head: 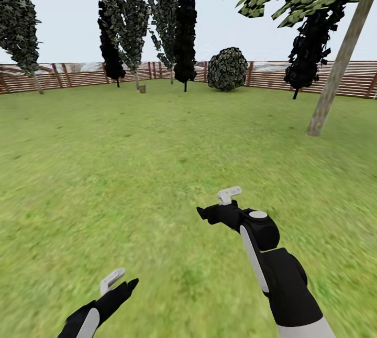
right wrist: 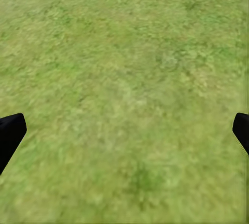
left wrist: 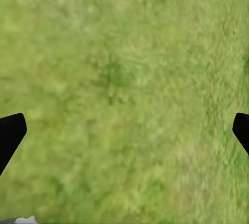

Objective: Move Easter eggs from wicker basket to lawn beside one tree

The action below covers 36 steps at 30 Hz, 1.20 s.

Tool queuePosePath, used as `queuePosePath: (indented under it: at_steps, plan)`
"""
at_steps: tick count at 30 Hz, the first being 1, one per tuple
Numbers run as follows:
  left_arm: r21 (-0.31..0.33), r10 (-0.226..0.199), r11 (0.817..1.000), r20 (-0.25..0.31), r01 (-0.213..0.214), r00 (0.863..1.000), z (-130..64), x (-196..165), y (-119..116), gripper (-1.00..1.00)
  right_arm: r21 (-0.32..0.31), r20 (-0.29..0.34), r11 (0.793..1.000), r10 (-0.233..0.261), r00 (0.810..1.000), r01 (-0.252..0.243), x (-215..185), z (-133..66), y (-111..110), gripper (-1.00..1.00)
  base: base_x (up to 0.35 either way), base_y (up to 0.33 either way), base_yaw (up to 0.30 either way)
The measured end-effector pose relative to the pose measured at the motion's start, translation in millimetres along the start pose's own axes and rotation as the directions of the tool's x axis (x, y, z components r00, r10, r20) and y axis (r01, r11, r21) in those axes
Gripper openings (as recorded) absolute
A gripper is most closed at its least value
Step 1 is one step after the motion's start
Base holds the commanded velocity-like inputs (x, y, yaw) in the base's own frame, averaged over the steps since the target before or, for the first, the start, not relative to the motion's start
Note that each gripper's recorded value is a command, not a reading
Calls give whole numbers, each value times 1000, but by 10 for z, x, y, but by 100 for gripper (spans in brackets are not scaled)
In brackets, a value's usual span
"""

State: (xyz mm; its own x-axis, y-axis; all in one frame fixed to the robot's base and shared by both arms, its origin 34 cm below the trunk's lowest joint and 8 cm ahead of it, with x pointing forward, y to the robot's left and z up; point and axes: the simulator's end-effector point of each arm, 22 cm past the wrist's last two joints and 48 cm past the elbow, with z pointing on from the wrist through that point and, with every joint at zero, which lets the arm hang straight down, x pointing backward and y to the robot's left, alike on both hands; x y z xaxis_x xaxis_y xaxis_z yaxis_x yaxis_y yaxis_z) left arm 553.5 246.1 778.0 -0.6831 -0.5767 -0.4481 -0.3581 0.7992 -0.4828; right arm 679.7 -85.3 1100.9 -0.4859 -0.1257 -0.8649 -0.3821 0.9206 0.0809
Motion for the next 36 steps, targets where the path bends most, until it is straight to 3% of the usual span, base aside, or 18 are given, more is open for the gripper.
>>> queuePosePath:
  at_steps: [17, 36]
  plan:
    - [0, 0, 1000, 0, 0, 1000, 0, 0, 1, 100, 0, 0, 1000, 0, 1000, 0, 0, 0, 0, 100, 334, -116, 9]
    - [0, 0, 1000, 0, 0, 1000, -1, -1, 2, 100, -1, 0, 1000, 0, 1000, 0, -2, 1, 6, 100, 334, -116, 213]
